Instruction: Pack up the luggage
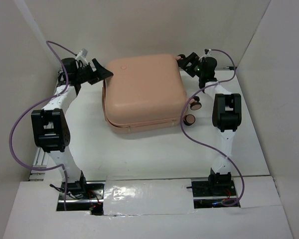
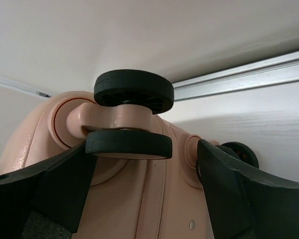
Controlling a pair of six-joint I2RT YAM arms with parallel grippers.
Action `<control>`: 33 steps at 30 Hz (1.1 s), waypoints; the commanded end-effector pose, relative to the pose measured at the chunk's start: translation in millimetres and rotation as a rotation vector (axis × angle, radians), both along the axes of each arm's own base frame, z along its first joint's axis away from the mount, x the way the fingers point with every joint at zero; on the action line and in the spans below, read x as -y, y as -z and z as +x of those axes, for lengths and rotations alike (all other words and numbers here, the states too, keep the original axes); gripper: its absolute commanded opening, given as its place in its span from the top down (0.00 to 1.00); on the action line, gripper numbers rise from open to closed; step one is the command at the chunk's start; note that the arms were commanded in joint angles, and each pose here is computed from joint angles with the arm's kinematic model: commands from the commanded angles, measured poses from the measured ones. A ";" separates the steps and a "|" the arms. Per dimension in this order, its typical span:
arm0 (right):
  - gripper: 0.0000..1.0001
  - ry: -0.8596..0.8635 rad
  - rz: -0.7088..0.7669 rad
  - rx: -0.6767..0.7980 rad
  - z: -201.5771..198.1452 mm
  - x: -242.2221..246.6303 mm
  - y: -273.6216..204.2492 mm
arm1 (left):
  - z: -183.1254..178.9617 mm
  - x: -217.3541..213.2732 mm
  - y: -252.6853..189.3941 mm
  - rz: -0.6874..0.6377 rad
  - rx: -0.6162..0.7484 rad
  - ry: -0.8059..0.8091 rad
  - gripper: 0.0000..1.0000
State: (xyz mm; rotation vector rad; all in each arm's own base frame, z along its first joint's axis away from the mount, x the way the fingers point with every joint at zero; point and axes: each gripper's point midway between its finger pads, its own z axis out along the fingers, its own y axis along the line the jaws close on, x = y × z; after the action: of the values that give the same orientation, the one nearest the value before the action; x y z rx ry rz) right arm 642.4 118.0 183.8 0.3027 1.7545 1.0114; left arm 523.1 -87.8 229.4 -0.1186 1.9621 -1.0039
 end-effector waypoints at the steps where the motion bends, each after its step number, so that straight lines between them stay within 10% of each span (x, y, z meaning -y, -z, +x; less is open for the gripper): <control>1: 0.12 -0.321 0.048 0.238 -49.4 -89.7 -84.3 | -20.3 41.6 -28.6 -0.030 0.067 0.176 0.09; 11: 0.12 -0.323 0.037 0.266 -50.0 -85.0 -93.0 | 2.2 -79.0 2.7 -0.035 -0.052 -0.178 0.09; 27: 0.11 -0.254 -0.099 0.165 -27.7 -69.4 -75.3 | 8.0 -89.8 87.1 -0.036 -0.265 -0.249 0.12; 33: 0.05 -0.065 -0.347 0.188 -27.3 -6.3 -153.5 | 5.0 -93.6 93.3 0.013 -0.272 -0.247 0.12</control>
State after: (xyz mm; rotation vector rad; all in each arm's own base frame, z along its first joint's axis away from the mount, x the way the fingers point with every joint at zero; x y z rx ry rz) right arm 633.1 153.2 235.7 0.0496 1.8317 0.9764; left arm 527.8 5.3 133.7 -0.5332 2.1208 -0.8816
